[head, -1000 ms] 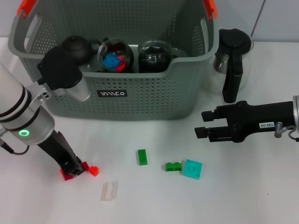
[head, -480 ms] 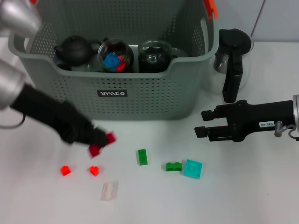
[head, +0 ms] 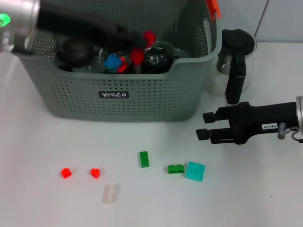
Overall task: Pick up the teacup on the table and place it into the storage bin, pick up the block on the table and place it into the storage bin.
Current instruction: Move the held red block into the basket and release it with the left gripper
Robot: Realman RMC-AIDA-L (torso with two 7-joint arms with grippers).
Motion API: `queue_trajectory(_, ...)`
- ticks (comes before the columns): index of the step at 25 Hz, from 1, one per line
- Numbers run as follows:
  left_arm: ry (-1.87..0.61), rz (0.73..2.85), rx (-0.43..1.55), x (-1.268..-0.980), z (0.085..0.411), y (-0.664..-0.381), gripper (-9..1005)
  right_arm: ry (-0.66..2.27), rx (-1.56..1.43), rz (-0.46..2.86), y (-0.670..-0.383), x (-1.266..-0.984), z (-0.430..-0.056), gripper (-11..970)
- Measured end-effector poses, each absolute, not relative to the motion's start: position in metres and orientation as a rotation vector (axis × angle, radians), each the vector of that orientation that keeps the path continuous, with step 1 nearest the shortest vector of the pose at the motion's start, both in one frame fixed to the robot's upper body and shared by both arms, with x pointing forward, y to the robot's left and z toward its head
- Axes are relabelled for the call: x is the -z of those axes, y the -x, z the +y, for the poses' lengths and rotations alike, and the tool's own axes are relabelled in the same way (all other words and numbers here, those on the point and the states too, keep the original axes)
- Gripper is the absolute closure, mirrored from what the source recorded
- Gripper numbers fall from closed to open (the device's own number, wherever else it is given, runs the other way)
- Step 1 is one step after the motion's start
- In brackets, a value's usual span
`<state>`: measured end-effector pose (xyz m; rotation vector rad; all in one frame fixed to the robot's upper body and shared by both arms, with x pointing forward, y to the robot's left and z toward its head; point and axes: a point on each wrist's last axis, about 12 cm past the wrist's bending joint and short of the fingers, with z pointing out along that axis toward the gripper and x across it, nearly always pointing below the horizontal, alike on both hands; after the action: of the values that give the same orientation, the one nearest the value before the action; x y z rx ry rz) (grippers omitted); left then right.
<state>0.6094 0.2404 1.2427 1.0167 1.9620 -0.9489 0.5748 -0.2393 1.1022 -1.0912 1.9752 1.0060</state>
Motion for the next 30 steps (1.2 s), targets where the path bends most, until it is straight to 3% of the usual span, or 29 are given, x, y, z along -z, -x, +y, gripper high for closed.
queue_trajectory(7,-0.789,2.067,0.642,-1.220,0.225,-0.654,814,1.087,-1.009,1.972,-0.576,-1.103,-0.239,315)
queue_trajectory(16,-0.779,2.176,0.357,-1.175,0.218,-0.675,815,1.077,-1.005,1.967,-0.577,-1.105,-0.240,315)
queue_trajectory(27,-0.782,2.212,0.315,-1.172,0.210,-0.677,813,1.057,-0.999,1.968,-0.577,-1.105,-0.244,316)
queue_trajectory(30,-0.753,2.197,0.342,-1.183,0.213,-0.675,731,1.058,-1.001,1.968,-0.577,-1.105,-0.244,316)
